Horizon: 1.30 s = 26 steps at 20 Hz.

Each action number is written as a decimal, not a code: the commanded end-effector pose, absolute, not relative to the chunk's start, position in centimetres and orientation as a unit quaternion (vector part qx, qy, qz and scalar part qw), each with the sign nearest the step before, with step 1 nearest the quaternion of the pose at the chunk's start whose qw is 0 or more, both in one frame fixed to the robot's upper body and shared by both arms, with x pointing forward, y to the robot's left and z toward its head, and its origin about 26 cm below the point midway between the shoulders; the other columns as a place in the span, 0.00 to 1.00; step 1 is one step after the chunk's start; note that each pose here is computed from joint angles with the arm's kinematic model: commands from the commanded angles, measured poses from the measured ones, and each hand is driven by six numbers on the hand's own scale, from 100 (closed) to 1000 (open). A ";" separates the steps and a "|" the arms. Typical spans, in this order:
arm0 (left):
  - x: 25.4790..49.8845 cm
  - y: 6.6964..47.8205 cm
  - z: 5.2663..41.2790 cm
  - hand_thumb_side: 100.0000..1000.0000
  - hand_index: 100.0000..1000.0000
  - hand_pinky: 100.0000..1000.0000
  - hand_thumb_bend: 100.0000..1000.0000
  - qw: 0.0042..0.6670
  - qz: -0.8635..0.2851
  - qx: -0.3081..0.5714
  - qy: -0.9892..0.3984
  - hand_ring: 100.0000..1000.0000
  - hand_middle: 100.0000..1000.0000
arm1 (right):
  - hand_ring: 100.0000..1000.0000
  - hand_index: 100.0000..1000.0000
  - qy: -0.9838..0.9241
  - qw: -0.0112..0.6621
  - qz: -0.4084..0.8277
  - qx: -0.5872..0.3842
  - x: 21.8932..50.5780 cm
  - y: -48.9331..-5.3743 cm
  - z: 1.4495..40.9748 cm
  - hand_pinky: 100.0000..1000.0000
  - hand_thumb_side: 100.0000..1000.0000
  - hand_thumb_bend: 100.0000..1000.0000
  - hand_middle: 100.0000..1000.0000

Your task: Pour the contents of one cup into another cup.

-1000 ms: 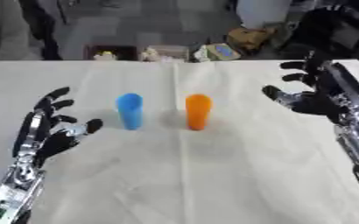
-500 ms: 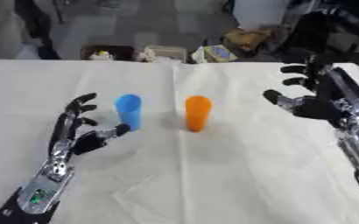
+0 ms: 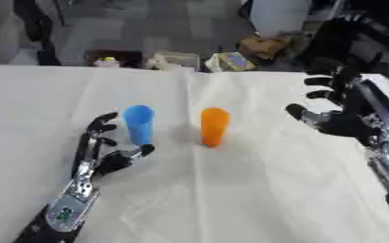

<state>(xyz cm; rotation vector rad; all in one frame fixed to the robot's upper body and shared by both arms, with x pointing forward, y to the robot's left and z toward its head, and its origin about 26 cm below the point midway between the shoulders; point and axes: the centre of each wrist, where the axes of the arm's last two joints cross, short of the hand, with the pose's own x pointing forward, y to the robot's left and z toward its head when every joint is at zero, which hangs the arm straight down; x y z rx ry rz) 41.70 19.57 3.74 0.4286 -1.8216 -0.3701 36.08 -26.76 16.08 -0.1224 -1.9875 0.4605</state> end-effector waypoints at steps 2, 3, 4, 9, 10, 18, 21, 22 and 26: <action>42.7 19.4 5.0 0.32 0.85 0.53 0.98 0.563 -0.145 0.198 -0.789 0.77 0.82 | 0.79 0.90 -0.840 0.503 0.196 -0.046 36.0 -26.6 17.4 0.69 0.00 0.53 0.77; 42.9 19.3 5.2 0.32 0.85 0.53 0.98 0.561 -0.144 0.200 -0.790 0.77 0.82 | 0.79 0.90 -0.841 0.503 0.196 -0.045 36.0 -26.5 17.4 0.69 0.00 0.53 0.77; 43.0 19.3 5.5 0.32 0.85 0.53 0.98 0.559 -0.145 0.202 -0.791 0.77 0.82 | 0.79 0.90 -0.841 0.502 0.196 -0.044 36.0 -26.5 17.4 0.69 0.00 0.53 0.77; 43.7 19.1 5.9 0.31 0.84 0.52 0.98 0.558 -0.159 0.203 -0.789 0.76 0.79 | 0.79 0.90 -0.843 0.499 0.198 -0.040 36.0 -26.2 17.6 0.69 0.00 0.53 0.77; 43.8 19.0 5.9 0.31 0.84 0.52 0.98 0.558 -0.163 0.203 -0.788 0.75 0.78 | 0.79 0.90 -0.843 0.499 0.198 -0.039 36.0 -26.2 17.6 0.69 0.00 0.53 0.77; 44.7 18.8 6.3 0.24 0.77 0.42 0.96 0.558 -0.177 0.209 -0.784 0.62 0.66 | 0.78 0.90 -0.845 0.494 0.202 -0.032 36.1 -25.8 17.9 0.69 0.00 0.53 0.76; 45.0 18.7 6.5 0.21 0.70 0.34 0.95 0.555 -0.172 0.210 -0.786 0.54 0.56 | 0.78 0.90 -0.846 0.493 0.203 -0.030 36.1 -25.7 18.0 0.69 0.00 0.53 0.76; 45.1 18.7 6.5 0.19 0.67 0.31 0.94 0.555 -0.171 0.209 -0.787 0.51 0.52 | 0.78 0.90 -0.846 0.493 0.203 -0.030 36.1 -25.7 18.0 0.69 0.00 0.53 0.76; 45.1 18.6 6.2 0.10 0.57 0.18 0.89 0.560 -0.156 0.194 -0.790 0.38 0.35 | 0.78 0.90 -0.845 0.493 0.203 -0.029 36.1 -25.7 18.0 0.69 0.00 0.53 0.76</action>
